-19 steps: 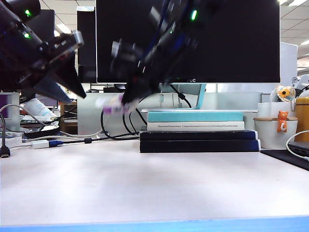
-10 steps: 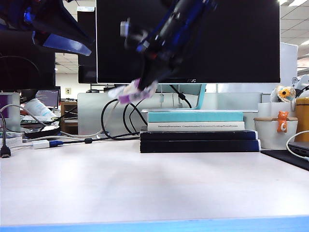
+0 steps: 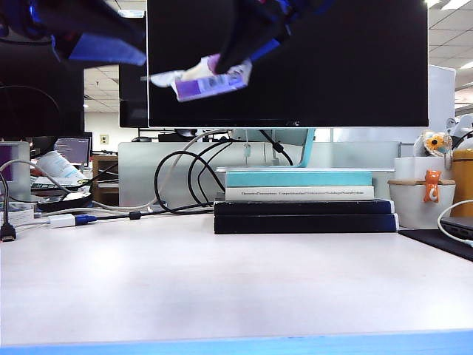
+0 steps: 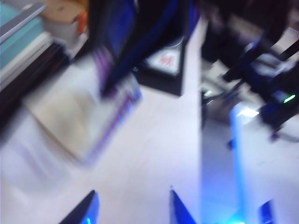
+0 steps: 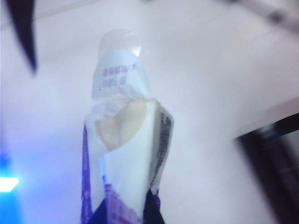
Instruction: Pick up a packet of tissues from the table with the left hand, then take a tissue from it with the right hand.
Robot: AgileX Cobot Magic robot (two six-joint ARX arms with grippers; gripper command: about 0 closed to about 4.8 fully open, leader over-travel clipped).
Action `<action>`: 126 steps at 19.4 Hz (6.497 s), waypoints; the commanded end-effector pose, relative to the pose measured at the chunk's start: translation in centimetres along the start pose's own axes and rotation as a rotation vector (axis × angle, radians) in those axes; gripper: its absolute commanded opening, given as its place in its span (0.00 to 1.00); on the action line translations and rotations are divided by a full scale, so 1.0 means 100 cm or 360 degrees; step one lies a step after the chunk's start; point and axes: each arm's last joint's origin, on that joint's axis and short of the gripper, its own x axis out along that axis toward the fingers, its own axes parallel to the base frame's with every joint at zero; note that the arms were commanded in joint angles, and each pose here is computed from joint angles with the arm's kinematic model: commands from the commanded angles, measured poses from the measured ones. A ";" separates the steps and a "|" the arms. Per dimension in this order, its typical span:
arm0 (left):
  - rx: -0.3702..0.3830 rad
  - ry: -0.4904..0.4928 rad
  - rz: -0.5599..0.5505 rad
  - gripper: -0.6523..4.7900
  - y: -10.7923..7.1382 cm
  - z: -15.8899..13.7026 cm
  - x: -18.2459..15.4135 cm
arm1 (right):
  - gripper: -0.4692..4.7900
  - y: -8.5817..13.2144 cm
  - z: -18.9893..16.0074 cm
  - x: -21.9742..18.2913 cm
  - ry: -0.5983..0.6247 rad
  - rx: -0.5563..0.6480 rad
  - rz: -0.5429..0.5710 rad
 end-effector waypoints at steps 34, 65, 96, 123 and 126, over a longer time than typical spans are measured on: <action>-0.0109 0.0004 0.0046 0.39 0.000 0.003 -0.001 | 0.08 0.026 0.019 0.008 -0.0166 -0.0226 0.0213; -0.0052 -0.0047 -0.0055 0.11 -0.004 0.011 0.011 | 0.50 0.029 0.013 0.008 -0.0063 -0.0159 0.0250; -0.0104 -0.0131 -0.0092 0.11 -0.002 0.018 0.010 | 0.40 0.031 0.008 0.008 0.0011 -0.0137 0.0292; 0.0327 0.0262 0.0362 0.11 -0.031 0.018 -0.009 | 0.68 0.036 0.004 0.009 0.0018 -0.0071 0.0450; 0.0446 0.0365 0.0332 0.11 -0.034 0.012 -0.009 | 0.68 0.036 0.004 0.008 0.0013 -0.0075 0.0448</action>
